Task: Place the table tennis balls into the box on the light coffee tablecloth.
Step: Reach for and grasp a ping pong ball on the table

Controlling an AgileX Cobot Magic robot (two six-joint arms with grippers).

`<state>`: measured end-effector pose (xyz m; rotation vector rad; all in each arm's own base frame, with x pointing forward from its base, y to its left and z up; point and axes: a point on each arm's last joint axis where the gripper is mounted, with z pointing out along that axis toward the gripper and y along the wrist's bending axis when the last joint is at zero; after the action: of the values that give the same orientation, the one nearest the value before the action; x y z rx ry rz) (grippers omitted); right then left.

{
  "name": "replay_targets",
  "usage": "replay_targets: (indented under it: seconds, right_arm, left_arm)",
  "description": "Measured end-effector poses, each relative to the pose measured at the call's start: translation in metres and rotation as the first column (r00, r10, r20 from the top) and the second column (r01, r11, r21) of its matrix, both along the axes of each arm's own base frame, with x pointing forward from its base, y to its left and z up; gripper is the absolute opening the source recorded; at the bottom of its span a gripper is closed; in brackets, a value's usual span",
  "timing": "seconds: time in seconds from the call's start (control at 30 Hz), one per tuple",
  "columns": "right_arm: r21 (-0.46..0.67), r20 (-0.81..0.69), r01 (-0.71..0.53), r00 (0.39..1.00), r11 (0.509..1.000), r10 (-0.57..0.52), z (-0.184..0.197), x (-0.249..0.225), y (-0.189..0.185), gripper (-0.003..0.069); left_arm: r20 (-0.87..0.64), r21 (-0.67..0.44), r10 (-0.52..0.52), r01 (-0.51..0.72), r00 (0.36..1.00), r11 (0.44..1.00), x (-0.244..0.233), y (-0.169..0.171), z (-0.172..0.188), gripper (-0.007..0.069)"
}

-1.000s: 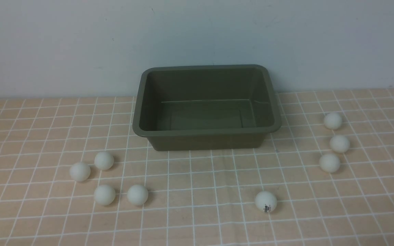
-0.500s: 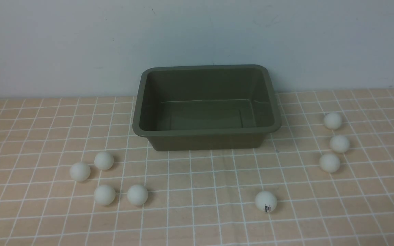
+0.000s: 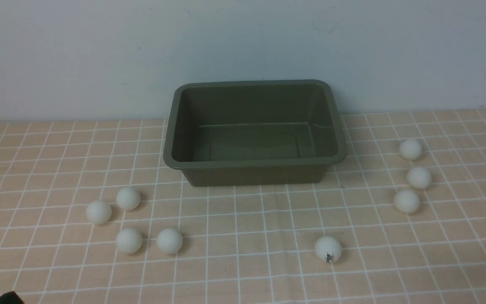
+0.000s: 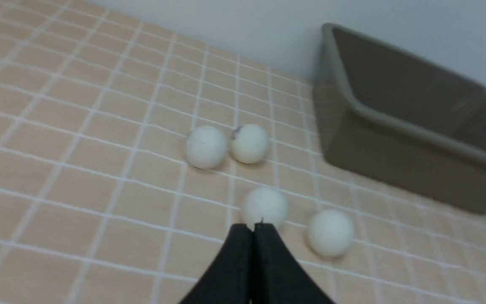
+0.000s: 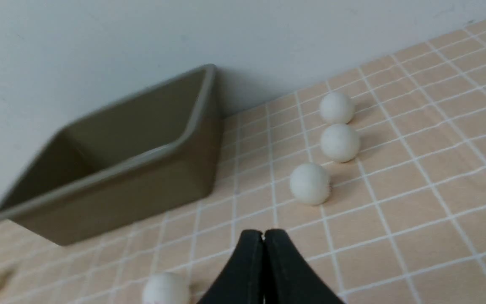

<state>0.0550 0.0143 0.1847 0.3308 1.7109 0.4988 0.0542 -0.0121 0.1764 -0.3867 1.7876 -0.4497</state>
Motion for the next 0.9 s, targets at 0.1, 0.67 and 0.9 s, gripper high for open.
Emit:
replay_targets:
  seconds: [0.1, 0.67, 0.9]
  right_arm:
    - [0.109, 0.010, -0.002, 1.000, 0.994, 0.001, 0.002, 0.000, 0.002, -0.0019]
    - [0.321, 0.063, 0.041, 0.996, 0.946, -0.064, 0.010, 0.001, -0.002, -0.0019]
    - [0.412, 0.087, 0.072, 0.989, 0.908, -0.117, 0.014, 0.002, -0.006, -0.0019]
  left_arm:
    - [-0.006, -0.175, -0.025, 0.024, 1.000, 0.984, 0.000, -0.006, 0.001, -0.0069]
    - [0.071, -0.411, 0.021, 0.010, 0.997, 0.912, 0.001, -0.006, 0.012, -0.0069]
    - [0.132, -0.589, 0.144, -0.039, 0.981, 0.807, 0.003, 0.002, 0.021, -0.0069]
